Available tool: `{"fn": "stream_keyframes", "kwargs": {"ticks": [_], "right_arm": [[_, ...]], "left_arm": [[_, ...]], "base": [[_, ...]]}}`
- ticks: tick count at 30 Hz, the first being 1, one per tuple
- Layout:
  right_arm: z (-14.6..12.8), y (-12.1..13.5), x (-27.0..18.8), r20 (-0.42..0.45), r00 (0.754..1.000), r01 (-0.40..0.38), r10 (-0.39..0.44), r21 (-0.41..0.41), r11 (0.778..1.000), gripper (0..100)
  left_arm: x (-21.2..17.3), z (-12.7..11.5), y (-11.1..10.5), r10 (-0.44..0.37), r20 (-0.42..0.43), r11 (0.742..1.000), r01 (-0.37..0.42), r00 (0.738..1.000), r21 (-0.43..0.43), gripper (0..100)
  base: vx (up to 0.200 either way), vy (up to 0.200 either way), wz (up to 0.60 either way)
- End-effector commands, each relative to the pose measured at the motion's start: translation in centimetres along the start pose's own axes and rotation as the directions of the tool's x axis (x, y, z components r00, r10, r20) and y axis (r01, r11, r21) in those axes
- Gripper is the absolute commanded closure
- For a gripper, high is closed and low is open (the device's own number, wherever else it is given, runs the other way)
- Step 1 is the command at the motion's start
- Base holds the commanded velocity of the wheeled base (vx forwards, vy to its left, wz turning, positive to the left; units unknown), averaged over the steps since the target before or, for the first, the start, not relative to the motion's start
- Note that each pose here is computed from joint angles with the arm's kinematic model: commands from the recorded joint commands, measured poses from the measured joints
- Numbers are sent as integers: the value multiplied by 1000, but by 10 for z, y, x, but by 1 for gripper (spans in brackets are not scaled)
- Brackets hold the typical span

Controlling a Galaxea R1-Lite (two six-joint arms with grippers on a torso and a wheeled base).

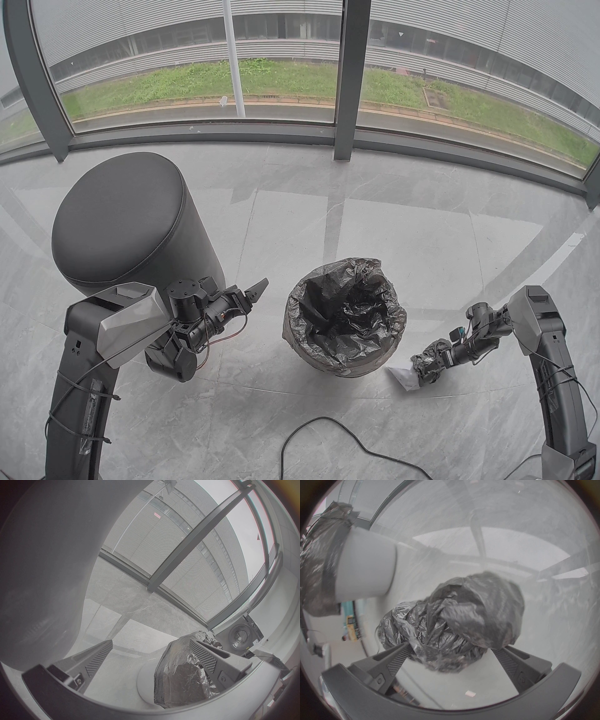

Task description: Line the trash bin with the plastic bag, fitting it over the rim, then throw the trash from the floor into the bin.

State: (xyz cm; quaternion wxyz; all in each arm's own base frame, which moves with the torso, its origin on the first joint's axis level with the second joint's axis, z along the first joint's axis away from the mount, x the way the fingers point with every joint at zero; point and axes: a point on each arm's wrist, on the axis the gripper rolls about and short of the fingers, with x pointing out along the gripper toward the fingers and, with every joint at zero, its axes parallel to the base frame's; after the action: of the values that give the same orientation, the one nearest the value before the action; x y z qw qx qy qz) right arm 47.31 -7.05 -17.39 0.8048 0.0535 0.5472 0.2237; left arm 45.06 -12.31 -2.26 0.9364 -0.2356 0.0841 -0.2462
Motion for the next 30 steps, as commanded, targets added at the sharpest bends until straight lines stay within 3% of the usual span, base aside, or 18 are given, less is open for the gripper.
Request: {"fn": "stream_keyframes", "kwargs": {"ticks": [1, 6, 7, 17, 18, 19, 21, 24, 28, 29, 30], "right_arm": [[8, 7, 36, 126, 979, 152, -158, 52, 987, 0], [31, 18, 39, 295, 938, 196, -184, -11, 981, 0], [35, 20, 39, 324, 927, 204, -186, -21, 979, 100], [36, 13, 34, 354, 914, 218, -198, -16, 976, 100], [51, 15, 15, 394, 896, 231, -204, -23, 973, 100], [53, 16, 13, 398, 894, 233, -204, -24, 972, 100], [93, 31, -43, 493, 845, 262, -206, -46, 964, 100], [112, 39, -80, 534, 819, 280, -212, -49, 959, 100], [142, 64, -164, 610, 761, 317, -221, -52, 947, 100], [151, 77, -191, 641, 737, 329, -216, -60, 942, 100], [154, 83, -201, 651, 729, 332, -212, -65, 941, 100]], "left_arm": [[-1, 4, -4, -1, 6, 1000, 1, 1000, 2, 0], [-3, 4, -5, -1, 5, 1000, 1, 1000, 3, 0], [-3, 5, -5, -1, 5, 1000, 1, 1000, 2, 0], [-3, 12, -12, -17, 25, 1000, 17, 1000, 9, 0], [-3, 14, -13, -19, 28, 1000, 19, 999, 10, 0], [-3, 14, -13, -19, 28, 1000, 19, 999, 10, 0], [-4, 21, -16, -24, 41, 1000, 23, 999, 12, 0], [-6, 23, -19, -27, 41, 1000, 27, 999, 13, 0], [-10, 21, -23, -32, 36, 999, 32, 999, 12, 0], [-11, 20, -23, -34, 37, 999, 34, 999, 13, 0], [-11, 20, -24, -36, 37, 999, 36, 999, 12, 0]], "base": [[0, 0, 0], [0, 0, 0], [0, 0, 0], [0, 0, 0], [0, 0, 0], [0, 0, 0], [0, 0, 0], [0, 0, 0], [0, 0, 0], [0, 0, 0], [0, 0, 0]]}}
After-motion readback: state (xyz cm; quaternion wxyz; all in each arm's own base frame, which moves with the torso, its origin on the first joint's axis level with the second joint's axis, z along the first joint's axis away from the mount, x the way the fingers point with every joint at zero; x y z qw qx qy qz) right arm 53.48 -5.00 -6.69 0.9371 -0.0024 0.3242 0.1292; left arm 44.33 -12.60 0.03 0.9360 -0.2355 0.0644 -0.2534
